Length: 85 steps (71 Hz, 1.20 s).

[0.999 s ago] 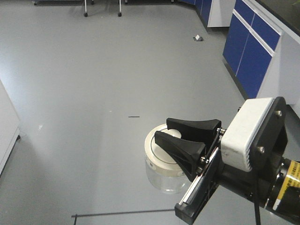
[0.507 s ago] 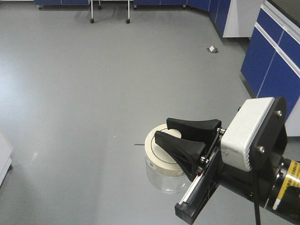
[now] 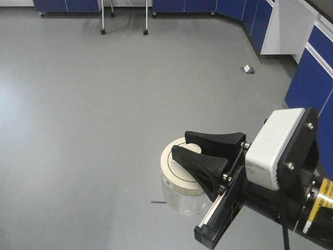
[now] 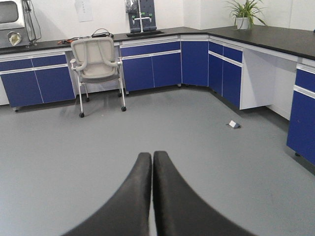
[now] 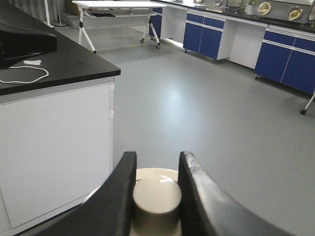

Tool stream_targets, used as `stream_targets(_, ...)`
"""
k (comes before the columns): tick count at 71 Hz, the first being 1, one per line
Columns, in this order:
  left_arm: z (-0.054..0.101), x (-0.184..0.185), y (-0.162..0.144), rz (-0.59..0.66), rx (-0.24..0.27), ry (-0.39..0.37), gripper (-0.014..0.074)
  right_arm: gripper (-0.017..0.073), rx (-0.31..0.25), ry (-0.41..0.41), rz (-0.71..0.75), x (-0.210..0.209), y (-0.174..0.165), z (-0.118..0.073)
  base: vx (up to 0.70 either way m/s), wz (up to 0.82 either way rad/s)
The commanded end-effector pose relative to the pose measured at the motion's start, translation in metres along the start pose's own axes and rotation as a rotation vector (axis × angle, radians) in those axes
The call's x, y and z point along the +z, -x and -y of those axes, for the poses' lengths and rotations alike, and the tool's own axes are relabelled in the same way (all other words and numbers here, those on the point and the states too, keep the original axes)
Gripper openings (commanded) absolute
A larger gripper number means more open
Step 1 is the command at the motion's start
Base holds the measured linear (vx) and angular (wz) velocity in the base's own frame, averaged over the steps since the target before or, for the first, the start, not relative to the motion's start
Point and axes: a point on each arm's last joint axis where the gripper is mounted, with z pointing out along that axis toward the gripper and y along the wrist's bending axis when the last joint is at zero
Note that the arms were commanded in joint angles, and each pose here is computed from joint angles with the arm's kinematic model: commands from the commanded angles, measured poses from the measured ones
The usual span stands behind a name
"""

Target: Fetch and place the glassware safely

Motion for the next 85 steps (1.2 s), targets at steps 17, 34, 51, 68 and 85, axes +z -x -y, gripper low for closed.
stream_targets(17, 0.0007, -0.0009, 0.0151, 0.097, -0.016, -0.011, -0.0007, -0.0001, -0.001, 0.019, 0.147, -0.0051, 0.0232, -0.0012, 0.54, 0.00)
stream_targets(34, 0.0007, -0.0009, 0.0151, 0.097, -0.016, -0.011, -0.0007, -0.0001, -0.001, 0.019, 0.147, -0.0051, 0.0232, -0.0012, 0.53, 0.00)
stream_targets(51, 0.0007, -0.0009, 0.0151, 0.097, -0.016, -0.011, -0.0007, -0.0001, -0.001, 0.019, 0.147, -0.0051, 0.0232, -0.0012, 0.53, 0.04)
stream_targets(68, 0.0007, -0.0009, 0.0151, 0.097, -0.016, -0.011, -0.0007, -0.0001, -0.001, 0.019, 0.147, -0.0051, 0.0232, -0.0012, 0.54, 0.04)
stream_targets(85, 0.0007, -0.0009, 0.0151, 0.097, -0.016, -0.011, -0.0007, -0.0001, -0.001, 0.019, 0.147, -0.0051, 0.0232, -0.0012, 0.55, 0.01)
